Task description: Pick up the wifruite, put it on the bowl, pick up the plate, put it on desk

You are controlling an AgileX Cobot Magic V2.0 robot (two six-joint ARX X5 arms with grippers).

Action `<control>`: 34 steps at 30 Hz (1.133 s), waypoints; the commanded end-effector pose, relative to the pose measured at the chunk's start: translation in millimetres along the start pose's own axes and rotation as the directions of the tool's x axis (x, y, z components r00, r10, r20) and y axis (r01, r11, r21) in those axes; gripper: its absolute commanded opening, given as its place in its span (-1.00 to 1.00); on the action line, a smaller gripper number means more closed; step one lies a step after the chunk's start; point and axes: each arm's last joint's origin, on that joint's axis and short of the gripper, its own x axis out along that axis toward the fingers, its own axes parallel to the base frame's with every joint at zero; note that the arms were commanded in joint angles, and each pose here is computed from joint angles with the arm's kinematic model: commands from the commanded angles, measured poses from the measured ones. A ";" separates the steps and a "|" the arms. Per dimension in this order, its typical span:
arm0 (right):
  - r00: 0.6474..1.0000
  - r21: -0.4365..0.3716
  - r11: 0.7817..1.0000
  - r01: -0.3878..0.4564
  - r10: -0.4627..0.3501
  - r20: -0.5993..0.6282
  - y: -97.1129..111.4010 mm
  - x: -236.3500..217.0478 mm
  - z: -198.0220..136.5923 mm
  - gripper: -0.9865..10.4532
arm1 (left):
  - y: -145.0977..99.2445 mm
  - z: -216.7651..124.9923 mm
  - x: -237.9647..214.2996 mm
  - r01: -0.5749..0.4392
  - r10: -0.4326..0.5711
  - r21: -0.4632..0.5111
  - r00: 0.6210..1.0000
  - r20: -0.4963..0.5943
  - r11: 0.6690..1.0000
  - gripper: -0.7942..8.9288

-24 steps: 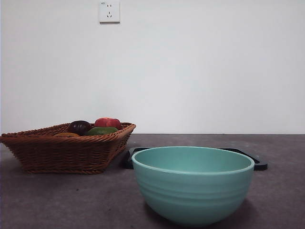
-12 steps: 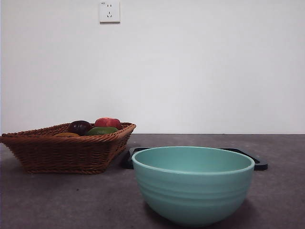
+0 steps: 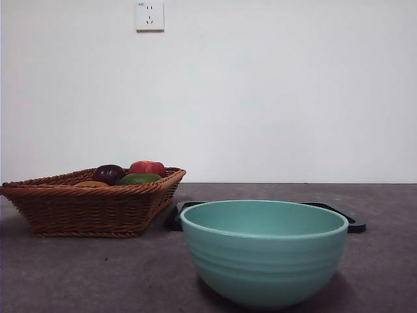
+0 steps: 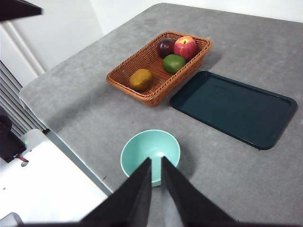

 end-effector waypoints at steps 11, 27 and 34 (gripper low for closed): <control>1.000 -0.008 1.000 -0.010 0.010 0.021 1.2 -3.4 3.7 -0.78 | 20.0 -164.7 74.5 -0.307 0.329 -0.141 0.929 0.172 0.941 -0.78; 1.000 -0.008 1.000 -0.010 0.010 0.021 1.2 -3.4 3.7 -0.78 | 17.9 -193.2 78.6 -0.294 0.334 -0.187 0.913 0.236 0.937 -0.78; 1.000 -0.008 1.000 -0.010 0.010 0.021 1.2 -3.4 3.7 -0.78 | 17.9 -193.0 78.6 -0.294 0.334 -0.187 0.912 0.237 0.937 -0.78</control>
